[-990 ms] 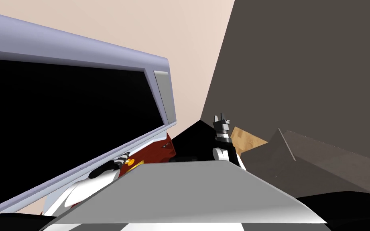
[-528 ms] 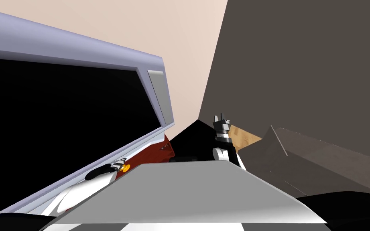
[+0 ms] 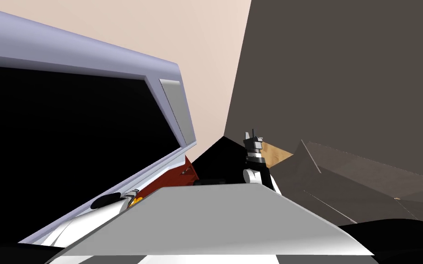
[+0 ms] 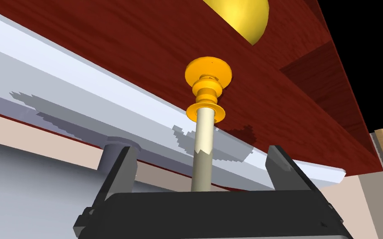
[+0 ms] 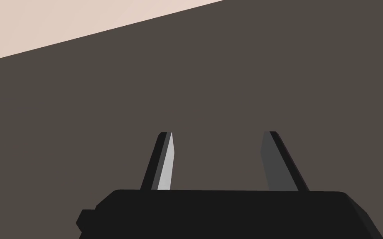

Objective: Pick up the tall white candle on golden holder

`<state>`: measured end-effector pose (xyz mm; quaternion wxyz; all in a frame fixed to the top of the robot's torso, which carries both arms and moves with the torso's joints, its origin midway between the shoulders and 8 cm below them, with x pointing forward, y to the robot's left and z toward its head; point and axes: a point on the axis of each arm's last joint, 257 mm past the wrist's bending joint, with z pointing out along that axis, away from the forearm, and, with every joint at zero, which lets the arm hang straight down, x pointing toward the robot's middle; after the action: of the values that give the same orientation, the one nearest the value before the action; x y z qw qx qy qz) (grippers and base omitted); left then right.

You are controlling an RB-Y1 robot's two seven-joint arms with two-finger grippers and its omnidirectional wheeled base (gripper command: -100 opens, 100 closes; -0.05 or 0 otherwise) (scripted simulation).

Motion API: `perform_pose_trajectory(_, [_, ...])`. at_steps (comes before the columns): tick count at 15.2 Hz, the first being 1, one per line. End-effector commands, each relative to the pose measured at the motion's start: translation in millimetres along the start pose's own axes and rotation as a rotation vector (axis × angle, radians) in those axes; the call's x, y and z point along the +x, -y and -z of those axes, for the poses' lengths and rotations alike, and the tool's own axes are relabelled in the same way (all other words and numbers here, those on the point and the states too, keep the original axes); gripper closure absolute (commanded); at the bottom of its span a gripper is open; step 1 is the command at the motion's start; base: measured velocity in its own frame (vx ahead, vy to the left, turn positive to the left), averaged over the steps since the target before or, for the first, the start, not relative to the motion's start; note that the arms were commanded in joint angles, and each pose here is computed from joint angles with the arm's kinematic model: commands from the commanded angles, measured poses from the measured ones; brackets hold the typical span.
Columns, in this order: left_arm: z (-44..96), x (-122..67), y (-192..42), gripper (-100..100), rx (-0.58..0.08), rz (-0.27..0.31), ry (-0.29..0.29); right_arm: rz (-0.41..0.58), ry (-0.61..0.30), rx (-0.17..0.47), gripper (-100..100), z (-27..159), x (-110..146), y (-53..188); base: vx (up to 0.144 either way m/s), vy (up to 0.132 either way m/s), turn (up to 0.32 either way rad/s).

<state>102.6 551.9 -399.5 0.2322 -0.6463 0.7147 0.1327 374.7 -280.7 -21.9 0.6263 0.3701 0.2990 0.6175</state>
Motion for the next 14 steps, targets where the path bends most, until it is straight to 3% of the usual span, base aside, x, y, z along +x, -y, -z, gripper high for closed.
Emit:
perform_pose_trajectory(1, [-0.6,2.0,-10.1,-100,-0.033,0.0,-0.012,0.0,0.0,0.0,0,0.0,0.0,0.0,0.019,0.011,-0.08])
perform_pose_trajectory(3, [-0.3,1.7,-8.7,-100,-0.028,0.0,-0.01,0.0,0.0,0.0,0,0.0,0.0,0.0,0.014,0.01,-0.055])
perform_pose_trajectory(9, [-20.4,7.9,-11.9,-100,-0.036,0.005,-0.011,0.0,0.0,0.0,0,0.0,0.0,0.0,-0.001,0.019,-0.015])
perform_pose_trajectory(10, [-16.4,7.0,-11.7,-100,-0.037,0.004,-0.011,0.0,0.0,0.0,0,0.0,0.0,0.0,-0.002,0.012,-0.008])
perform_pose_trajectory(11, [-17.2,7.0,-11.4,100,-0.036,0.004,-0.011,0.0,0.0,0.0,0,0.0,0.0,0.0,0.0,0.0,0.0])
perform_pose_trajectory(14, [-17.3,7.2,-12.0,100,-0.037,0.004,-0.011,0.0,0.0,0.0,0,0.0,0.0,0.0,0.0,0.0,0.0])
